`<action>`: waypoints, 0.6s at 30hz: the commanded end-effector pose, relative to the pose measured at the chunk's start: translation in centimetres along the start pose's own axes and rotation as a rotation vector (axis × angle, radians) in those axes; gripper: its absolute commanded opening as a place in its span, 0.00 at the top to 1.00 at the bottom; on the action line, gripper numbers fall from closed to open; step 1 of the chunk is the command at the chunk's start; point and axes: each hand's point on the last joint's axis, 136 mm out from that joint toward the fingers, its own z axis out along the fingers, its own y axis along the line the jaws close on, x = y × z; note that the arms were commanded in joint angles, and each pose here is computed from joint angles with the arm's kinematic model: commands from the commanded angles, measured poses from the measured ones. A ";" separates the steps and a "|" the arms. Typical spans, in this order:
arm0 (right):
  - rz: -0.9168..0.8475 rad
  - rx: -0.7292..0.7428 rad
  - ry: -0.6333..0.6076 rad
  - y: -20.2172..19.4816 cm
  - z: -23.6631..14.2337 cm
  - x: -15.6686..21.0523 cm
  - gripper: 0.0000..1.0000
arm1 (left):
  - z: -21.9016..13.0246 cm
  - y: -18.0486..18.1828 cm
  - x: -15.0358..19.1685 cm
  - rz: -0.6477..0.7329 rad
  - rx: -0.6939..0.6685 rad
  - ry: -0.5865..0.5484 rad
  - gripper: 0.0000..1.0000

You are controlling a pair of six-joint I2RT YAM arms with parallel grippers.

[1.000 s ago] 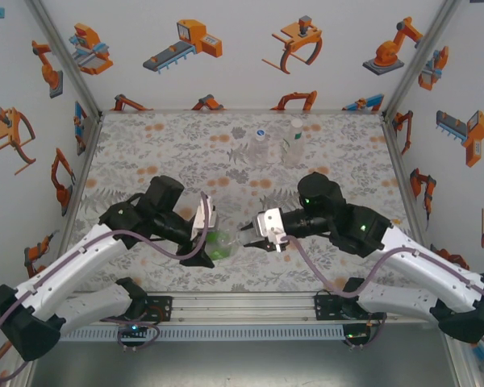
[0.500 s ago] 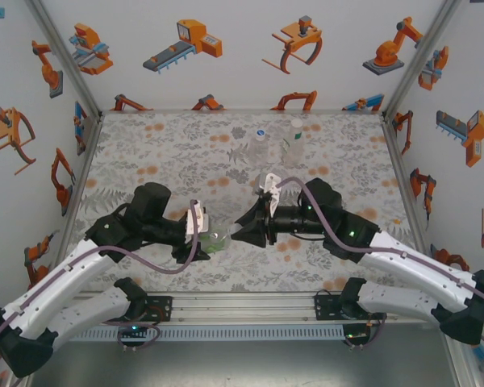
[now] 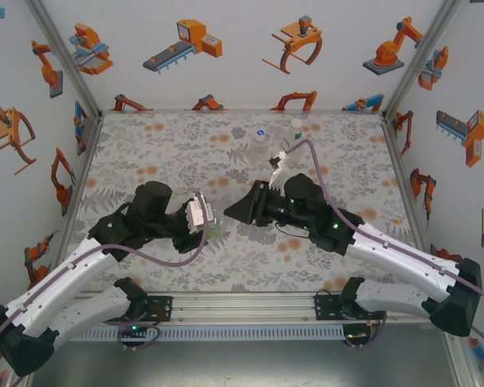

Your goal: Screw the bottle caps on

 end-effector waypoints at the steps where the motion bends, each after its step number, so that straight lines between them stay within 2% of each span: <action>1: 0.172 0.079 0.042 -1.6 0.4 1.2 0.99 | -0.6 2.1 -4.2 0.064 -0.095 -0.141 1.00; 3: 0.165 0.056 0.041 -1.0 0.6 0.9 0.95 | -0.7 1.9 -4.3 0.067 -0.088 -0.146 1.00; 6: 0.126 0.043 0.039 -0.3 0.5 0.5 0.83 | -0.7 1.4 -4.6 0.077 -0.059 -0.162 1.00; 11: -0.005 0.004 0.000 1.2 -0.6 -0.7 0.54 | -0.8 0.4 -4.9 0.089 -0.008 -0.184 1.00; 18: -0.188 -0.002 -0.040 2.8 -2.8 -2.0 0.37 | -0.7 0.2 -4.8 0.085 0.013 -0.175 1.00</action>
